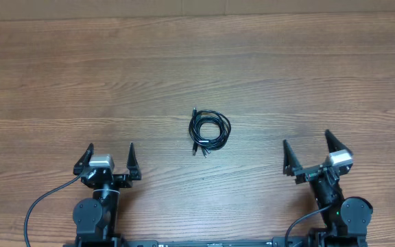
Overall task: Untangle cables
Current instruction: 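Move both grippers toward the black cable bundle, right gripper reaching it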
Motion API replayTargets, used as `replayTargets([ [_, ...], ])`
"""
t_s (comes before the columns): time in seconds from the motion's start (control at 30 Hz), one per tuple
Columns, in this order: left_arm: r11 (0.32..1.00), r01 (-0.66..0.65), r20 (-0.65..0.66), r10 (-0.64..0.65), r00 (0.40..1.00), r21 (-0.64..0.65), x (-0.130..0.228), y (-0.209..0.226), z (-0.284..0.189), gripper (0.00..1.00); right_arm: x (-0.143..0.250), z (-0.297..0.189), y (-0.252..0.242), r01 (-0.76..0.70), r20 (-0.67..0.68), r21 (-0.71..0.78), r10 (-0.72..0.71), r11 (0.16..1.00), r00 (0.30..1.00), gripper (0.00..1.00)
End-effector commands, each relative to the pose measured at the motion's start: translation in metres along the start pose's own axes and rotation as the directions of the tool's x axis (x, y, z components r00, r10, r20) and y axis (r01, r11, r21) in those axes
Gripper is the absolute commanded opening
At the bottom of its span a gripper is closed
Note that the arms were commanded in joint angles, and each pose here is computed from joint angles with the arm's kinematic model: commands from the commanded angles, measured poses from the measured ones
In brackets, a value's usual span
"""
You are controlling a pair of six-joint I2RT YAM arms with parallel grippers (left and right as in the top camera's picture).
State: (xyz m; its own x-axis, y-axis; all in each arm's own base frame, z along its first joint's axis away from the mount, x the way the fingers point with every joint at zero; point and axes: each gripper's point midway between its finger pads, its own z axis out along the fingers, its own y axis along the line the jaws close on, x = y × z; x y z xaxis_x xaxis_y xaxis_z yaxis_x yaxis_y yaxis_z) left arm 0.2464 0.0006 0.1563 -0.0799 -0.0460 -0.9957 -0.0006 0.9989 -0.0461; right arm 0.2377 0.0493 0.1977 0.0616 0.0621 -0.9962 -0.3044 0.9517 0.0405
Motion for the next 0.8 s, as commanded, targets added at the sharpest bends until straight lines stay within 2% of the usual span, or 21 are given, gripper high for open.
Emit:
replayTargets([
  [0.0, 1.0, -0.022, 0.003, 0.022, 1.0, -0.007, 0.0, 0.002, 0.0, 1.0, 0.009, -0.018, 0.077, -0.25, -0.142, -0.426, 0.208, 0.87, 0.968, 1.0],
  [0.03, 1.0, -0.022, 0.002, 0.022, 1.0, -0.007, 0.001, 0.002, 0.0, 1.0, 0.007, -0.027, 0.092, -0.3, -0.185, -0.504, 0.238, 0.81, 0.953, 1.0],
  [0.1, 1.0, -0.022, 0.002, 0.022, 1.0, -0.007, 0.001, 0.002, 0.0, 0.99, 0.003, -0.028, 0.093, -0.356, -0.206, -0.501, 0.291, 0.789, 0.934, 1.0],
  [0.17, 1.0, -0.022, 0.002, 0.022, 1.0, -0.007, 0.001, 0.002, 0.0, 1.0, -0.016, -0.029, 0.095, -0.375, -0.17, -0.523, 0.338, 0.765, 0.926, 1.0],
  [0.2, 1.0, -0.022, 0.002, 0.022, 1.0, -0.007, 0.001, 0.002, 0.0, 1.0, -0.03, -0.032, 0.097, -0.335, -0.111, -0.552, 0.331, 0.763, 0.937, 1.0],
  [0.27, 1.0, -0.022, 0.002, 0.022, 1.0, -0.007, 0.001, 0.002, 0.0, 1.0, -0.067, -0.041, 0.101, -0.183, 0.067, -0.599, 0.277, 0.78, 0.959, 1.0],
  [0.33, 1.0, -0.022, 0.003, 0.022, 1.0, -0.007, 0.0, 0.002, 0.0, 0.99, -0.102, -0.045, 0.091, -0.111, 0.217, -0.545, 0.268, 0.831, 0.939, 1.0],
  [0.4, 1.0, -0.021, 0.021, 0.021, 1.0, -0.004, -0.004, 0.001, 0.0, 0.99, -0.132, -0.045, 0.075, -0.1, 0.305, -0.455, 0.26, 0.885, 0.916, 1.0],
  [0.47, 0.998, 0.009, 0.036, -0.011, 0.999, 0.056, -0.008, -0.009, -0.001, 1.0, -0.154, -0.046, 0.068, -0.042, 0.345, -0.371, 0.18, 0.928, 0.921, 1.0],
  [0.5, 0.996, 0.015, 0.03, -0.018, 0.999, 0.088, -0.007, -0.015, -0.001, 0.99, -0.162, -0.046, 0.066, -0.011, 0.339, -0.334, 0.131, 0.942, 0.932, 1.0],
  [0.57, 0.979, 0.056, 0.036, -0.064, 0.997, 0.196, -0.011, -0.033, -0.004, 0.99, -0.177, -0.042, 0.058, 0.01, 0.231, -0.233, 0.045, 0.972, 0.972, 1.0],
  [0.67, 0.945, 0.024, 0.12, -0.066, 0.991, 0.327, -0.034, -0.055, -0.012, 1.0, -0.18, -0.039, 0.045, 0.004, 0.054, -0.131, 0.003, 0.991, 0.999, 1.0],
  [0.77, 0.909, -0.024, 0.227, -0.079, 0.971, 0.416, -0.068, -0.071, -0.026, 0.99, -0.178, -0.036, 0.031, -0.029, -0.12, -0.039, 0.024, 0.999, 0.992, 1.0],
])
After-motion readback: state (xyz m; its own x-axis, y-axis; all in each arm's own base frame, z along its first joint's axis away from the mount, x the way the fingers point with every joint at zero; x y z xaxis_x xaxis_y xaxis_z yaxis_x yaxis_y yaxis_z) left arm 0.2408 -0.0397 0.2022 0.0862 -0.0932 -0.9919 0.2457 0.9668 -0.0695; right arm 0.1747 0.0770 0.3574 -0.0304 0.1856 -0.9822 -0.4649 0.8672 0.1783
